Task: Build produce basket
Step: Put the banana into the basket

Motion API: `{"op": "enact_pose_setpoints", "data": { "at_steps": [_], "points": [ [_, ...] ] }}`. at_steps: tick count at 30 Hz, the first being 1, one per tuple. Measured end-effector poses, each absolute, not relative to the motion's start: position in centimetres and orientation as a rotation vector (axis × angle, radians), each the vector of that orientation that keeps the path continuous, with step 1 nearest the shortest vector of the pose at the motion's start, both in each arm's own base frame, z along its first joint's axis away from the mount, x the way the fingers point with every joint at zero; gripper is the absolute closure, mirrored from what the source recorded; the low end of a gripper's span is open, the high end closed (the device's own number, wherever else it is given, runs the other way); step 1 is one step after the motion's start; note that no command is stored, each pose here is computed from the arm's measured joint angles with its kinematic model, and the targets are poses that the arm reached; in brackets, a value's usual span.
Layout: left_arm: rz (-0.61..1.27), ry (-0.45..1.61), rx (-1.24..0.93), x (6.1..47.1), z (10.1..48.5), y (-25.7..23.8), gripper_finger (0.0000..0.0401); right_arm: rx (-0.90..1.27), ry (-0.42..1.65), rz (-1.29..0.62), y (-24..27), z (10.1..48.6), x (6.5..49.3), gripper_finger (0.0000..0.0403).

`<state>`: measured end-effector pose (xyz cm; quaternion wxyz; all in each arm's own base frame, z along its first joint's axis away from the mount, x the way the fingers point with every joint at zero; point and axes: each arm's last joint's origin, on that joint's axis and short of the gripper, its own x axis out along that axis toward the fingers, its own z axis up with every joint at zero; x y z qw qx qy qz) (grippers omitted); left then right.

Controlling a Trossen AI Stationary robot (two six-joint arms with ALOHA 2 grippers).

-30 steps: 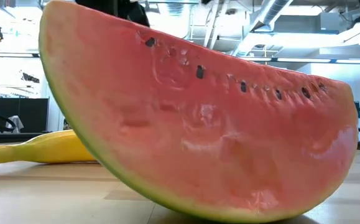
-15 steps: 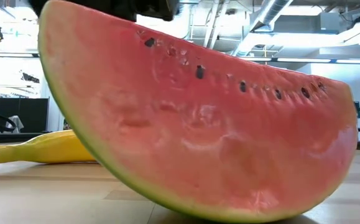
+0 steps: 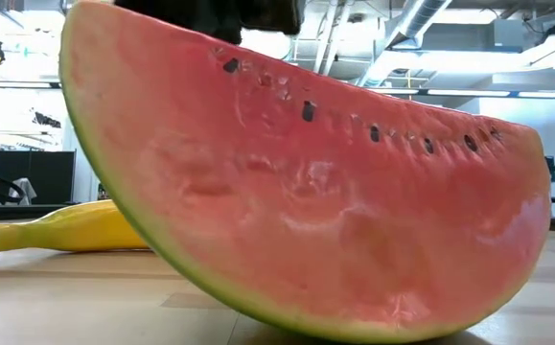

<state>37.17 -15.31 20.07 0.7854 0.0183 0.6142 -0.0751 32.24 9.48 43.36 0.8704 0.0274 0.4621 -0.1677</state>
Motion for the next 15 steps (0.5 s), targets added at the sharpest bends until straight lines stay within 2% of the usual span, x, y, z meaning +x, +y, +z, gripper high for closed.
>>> {"op": "enact_pose_setpoints", "data": {
  "at_steps": [6, 15],
  "points": [
    [-0.12, 1.395, 0.104, 37.6, 17.6, -15.1, 0.0161, 0.028, 0.972, -0.335, 9.5, 43.4, 32.2, 0.0234],
    [-0.094, 1.42, 0.133, 37.7, 16.5, -14.6, 0.0161, 0.019, 0.968, -0.327, 9.4, 43.4, 32.3, 0.0236]
  ]
}}
